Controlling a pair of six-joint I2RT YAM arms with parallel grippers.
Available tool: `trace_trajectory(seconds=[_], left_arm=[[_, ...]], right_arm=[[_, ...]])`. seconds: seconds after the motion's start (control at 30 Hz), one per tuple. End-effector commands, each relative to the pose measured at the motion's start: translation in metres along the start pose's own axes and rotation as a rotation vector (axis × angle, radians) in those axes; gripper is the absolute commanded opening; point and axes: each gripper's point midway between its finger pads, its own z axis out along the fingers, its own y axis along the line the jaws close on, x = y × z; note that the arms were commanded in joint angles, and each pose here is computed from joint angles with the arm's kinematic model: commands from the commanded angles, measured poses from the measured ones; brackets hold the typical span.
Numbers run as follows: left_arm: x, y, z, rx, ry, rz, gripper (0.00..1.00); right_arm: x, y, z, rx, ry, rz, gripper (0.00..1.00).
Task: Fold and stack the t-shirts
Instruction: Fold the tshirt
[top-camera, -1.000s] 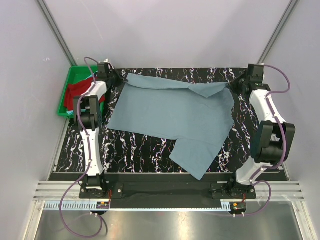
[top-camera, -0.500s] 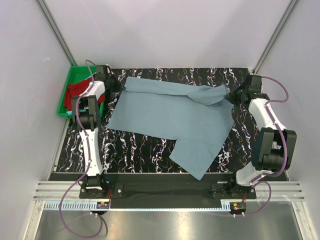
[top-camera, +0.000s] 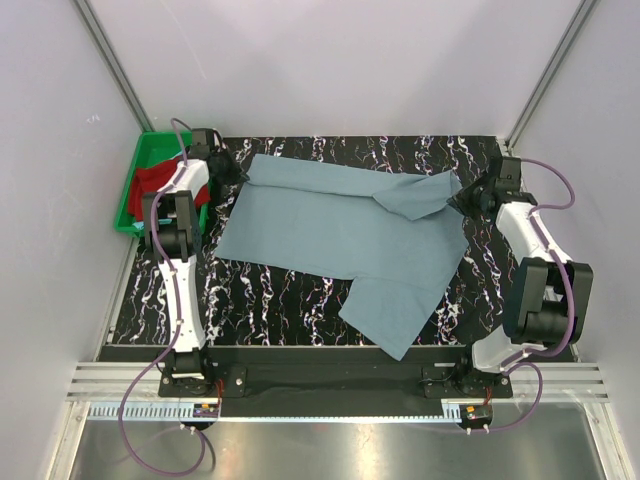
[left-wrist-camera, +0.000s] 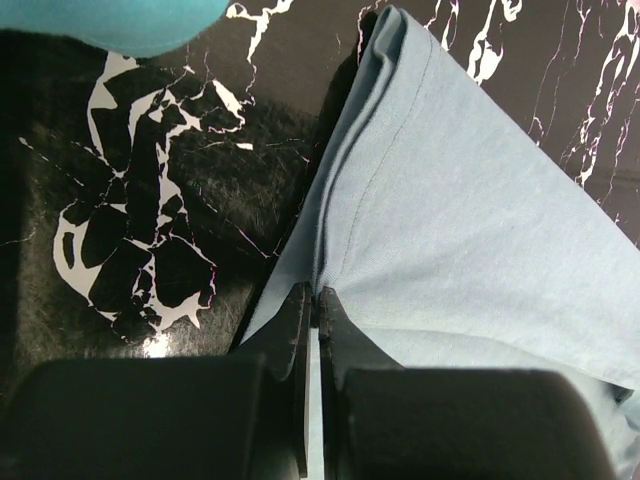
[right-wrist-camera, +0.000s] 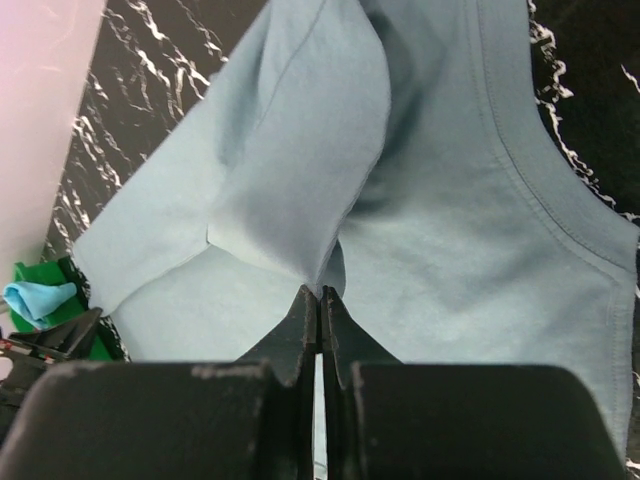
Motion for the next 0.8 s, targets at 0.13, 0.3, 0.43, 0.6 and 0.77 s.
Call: trace_trajectory(seconds=[0.13,0.3,0.43,0.6,0.77], left_arm=[[-0.025,0.003,-0.004,-0.017,-0.065,0.026,0.0],[-0.023,0.005,-0.001,-0.022,-0.056,0.022,0.0],[-0.023,0.006,-0.001,-0.028,-0.058,0.019,0.0],[-0.026,0.004,-0.003,-0.026,-0.064,0.015,0.0],[-0.026,0.006,0.0,-0.028,-0.06,0.012,0.0]], right_arm=[[0.003,-0.008,0.002,0.004,-0.003,-0.015,0.0],[0.012,-0.017,0.004,0.022,0.018,0.004,0.0],[0.019,-0.023,0.004,0.034,0.03,0.033,0.0],[0.022,-0.018,-0.002,0.011,0.041,0.062,0.0],[0.026,-0.019,-0.01,0.011,0.032,0.136,0.0]])
